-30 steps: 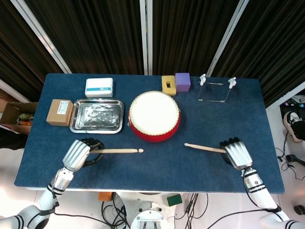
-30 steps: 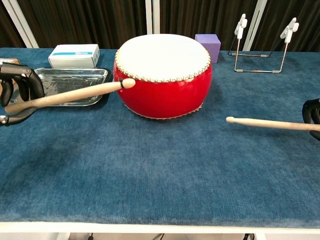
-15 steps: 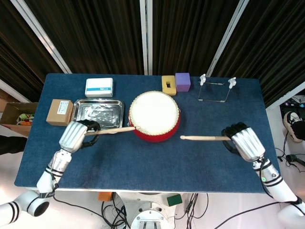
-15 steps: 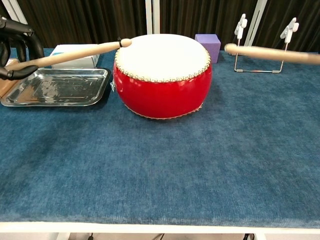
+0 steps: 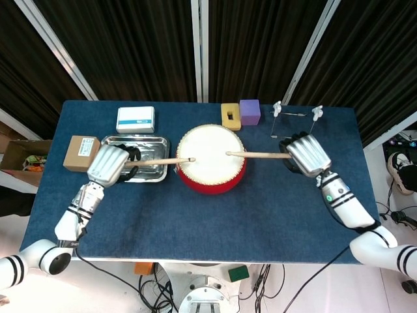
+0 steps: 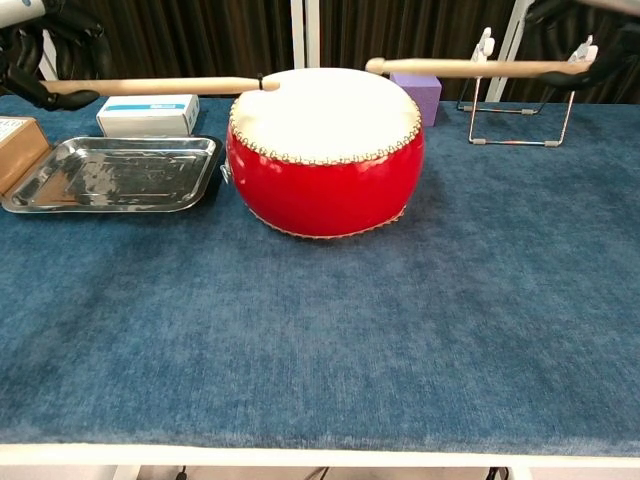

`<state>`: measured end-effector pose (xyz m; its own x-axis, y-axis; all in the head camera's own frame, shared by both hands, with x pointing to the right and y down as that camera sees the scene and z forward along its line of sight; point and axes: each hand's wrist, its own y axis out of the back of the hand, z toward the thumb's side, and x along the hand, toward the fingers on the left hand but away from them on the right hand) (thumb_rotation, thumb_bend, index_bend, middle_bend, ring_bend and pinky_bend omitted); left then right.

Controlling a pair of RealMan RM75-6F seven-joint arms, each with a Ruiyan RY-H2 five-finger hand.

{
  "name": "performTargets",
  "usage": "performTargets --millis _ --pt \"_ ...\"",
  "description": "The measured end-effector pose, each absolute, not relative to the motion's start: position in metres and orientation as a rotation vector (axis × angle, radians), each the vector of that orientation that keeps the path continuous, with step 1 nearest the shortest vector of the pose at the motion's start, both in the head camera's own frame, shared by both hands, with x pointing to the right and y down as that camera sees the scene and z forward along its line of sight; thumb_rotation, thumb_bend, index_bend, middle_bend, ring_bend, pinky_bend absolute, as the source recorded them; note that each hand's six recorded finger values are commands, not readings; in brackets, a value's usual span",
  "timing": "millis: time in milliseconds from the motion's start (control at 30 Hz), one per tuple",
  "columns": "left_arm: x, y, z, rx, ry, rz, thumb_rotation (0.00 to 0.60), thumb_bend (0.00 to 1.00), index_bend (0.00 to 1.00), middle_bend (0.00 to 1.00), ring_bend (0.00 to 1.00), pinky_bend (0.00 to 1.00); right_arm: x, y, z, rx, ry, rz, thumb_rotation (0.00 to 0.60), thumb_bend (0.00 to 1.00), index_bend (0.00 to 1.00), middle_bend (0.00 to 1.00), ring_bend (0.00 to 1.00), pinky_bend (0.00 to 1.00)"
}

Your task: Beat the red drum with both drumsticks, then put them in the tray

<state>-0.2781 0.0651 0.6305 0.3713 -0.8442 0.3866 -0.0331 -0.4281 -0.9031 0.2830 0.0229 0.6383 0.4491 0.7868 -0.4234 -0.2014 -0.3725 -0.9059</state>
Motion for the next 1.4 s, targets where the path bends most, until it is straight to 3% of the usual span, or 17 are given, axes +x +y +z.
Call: performTargets --millis 233,467,567,800,933,1033,1200,1400 --pt "-0.267 0.053 0.634 -1.761 0.740 -1.175 0.600 0.55 0.68 0.64 0.54 0.65 0.251 0.012 0.653 -1.564 -0.371 1.159 0.600 0.78 0.80 0.68 0.45 0.49" --pt "-0.248 0.050 0.662 -1.771 0.661 -1.209 0.600 0.55 0.67 0.64 0.54 0.66 0.242 -0.001 0.605 -1.548 -0.513 1.071 0.600 0.78 0.80 0.68 0.44 0.49" --pt "-0.245 0.048 0.659 -1.765 0.678 -1.201 0.600 0.55 0.67 0.64 0.54 0.66 0.247 -0.004 0.591 -1.533 -0.531 1.067 0.600 0.78 0.80 0.68 0.44 0.49" --pt "-0.251 0.043 0.621 -1.734 0.771 -1.125 0.600 0.55 0.68 0.64 0.54 0.65 0.253 0.006 0.624 -1.535 -0.397 1.160 0.600 0.78 0.80 0.68 0.44 0.49" --pt "-0.249 0.047 0.620 -1.738 0.752 -1.121 0.600 0.55 0.67 0.64 0.54 0.65 0.254 0.011 0.643 -1.508 -0.323 1.202 0.600 0.78 0.80 0.68 0.45 0.49" --pt "-0.246 0.051 0.636 -1.756 0.718 -1.153 0.600 0.55 0.68 0.64 0.54 0.65 0.253 0.009 0.637 -1.501 -0.354 1.190 0.600 0.78 0.80 0.68 0.45 0.49" --pt "-0.242 0.055 0.665 -1.766 0.646 -1.222 0.600 0.55 0.67 0.64 0.54 0.66 0.254 0.003 0.603 -1.502 -0.476 1.118 0.600 0.78 0.80 0.68 0.44 0.49" --pt "-0.243 0.051 0.646 -1.745 0.709 -1.187 0.600 0.55 0.68 0.64 0.54 0.66 0.254 0.006 0.606 -1.532 -0.466 1.115 0.600 0.78 0.80 0.69 0.44 0.49"
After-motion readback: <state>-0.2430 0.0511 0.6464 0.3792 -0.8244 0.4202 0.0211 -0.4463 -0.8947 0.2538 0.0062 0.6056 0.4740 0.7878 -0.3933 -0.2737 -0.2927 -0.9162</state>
